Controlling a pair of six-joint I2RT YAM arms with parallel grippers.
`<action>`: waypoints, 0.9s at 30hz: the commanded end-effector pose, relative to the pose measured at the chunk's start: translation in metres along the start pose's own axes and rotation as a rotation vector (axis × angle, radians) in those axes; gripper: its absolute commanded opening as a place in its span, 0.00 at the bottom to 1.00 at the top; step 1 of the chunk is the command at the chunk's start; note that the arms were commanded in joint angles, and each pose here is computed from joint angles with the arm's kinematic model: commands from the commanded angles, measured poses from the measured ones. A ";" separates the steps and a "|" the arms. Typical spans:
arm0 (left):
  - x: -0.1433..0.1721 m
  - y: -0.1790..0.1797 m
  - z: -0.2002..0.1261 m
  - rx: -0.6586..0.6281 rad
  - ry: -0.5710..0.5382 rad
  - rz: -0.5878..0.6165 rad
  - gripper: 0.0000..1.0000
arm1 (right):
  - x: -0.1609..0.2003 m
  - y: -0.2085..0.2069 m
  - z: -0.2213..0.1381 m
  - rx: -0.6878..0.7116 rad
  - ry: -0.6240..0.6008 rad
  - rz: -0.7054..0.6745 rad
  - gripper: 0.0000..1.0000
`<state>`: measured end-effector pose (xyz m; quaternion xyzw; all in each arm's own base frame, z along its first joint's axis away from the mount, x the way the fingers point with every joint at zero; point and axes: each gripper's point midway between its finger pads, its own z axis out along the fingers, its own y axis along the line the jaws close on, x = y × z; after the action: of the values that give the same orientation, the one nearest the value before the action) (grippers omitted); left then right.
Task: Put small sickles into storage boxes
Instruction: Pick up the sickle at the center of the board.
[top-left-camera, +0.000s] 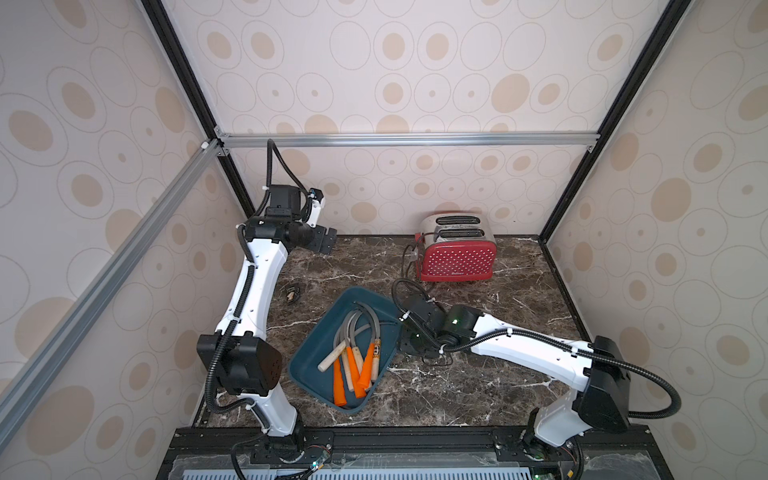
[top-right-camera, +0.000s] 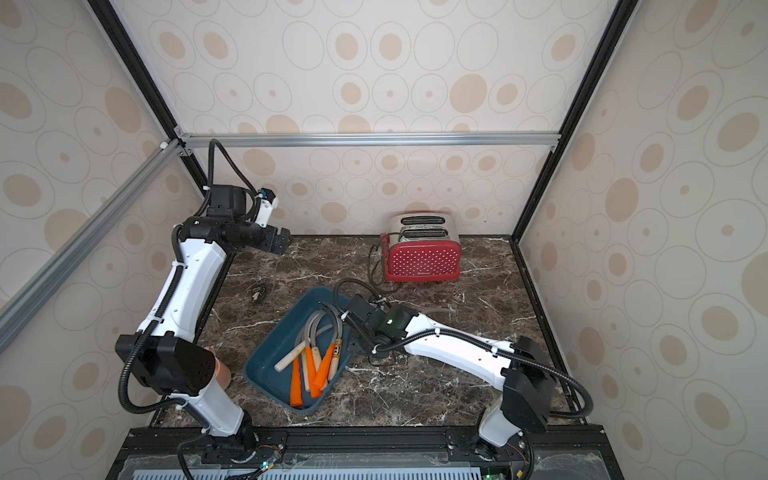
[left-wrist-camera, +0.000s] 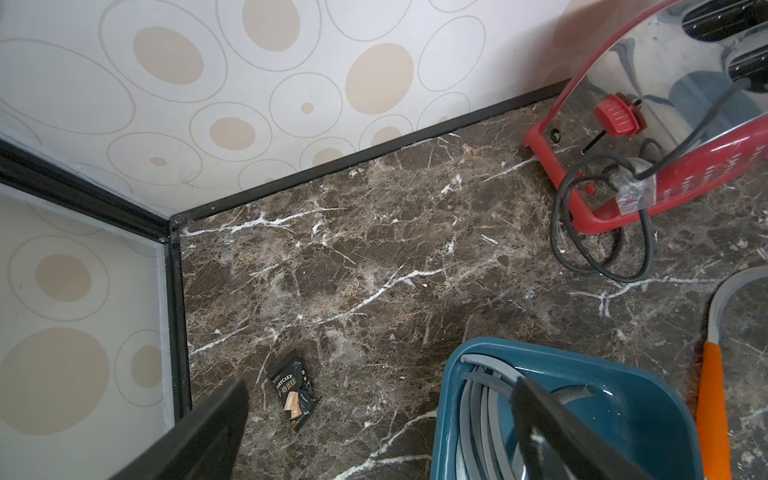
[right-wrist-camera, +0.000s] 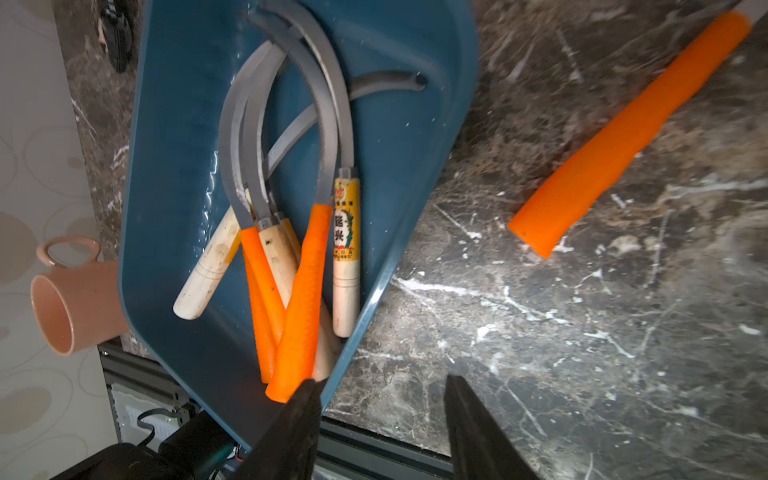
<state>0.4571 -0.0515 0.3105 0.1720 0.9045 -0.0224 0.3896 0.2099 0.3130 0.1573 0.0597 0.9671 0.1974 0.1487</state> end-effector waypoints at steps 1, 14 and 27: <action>-0.004 -0.014 -0.021 0.010 -0.019 0.080 0.99 | -0.008 -0.034 -0.013 0.063 -0.052 0.053 0.52; 0.005 -0.051 -0.023 0.094 -0.001 0.168 0.99 | -0.017 -0.109 -0.011 0.111 -0.096 0.247 0.52; 0.041 -0.194 -0.027 0.369 0.129 0.480 0.99 | -0.058 -0.165 -0.057 0.082 -0.220 0.396 0.51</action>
<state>0.3703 -0.1998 0.2931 0.3972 0.8545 -0.0801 0.3250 0.2422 0.1518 0.1450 0.2666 0.9262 0.1822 0.1945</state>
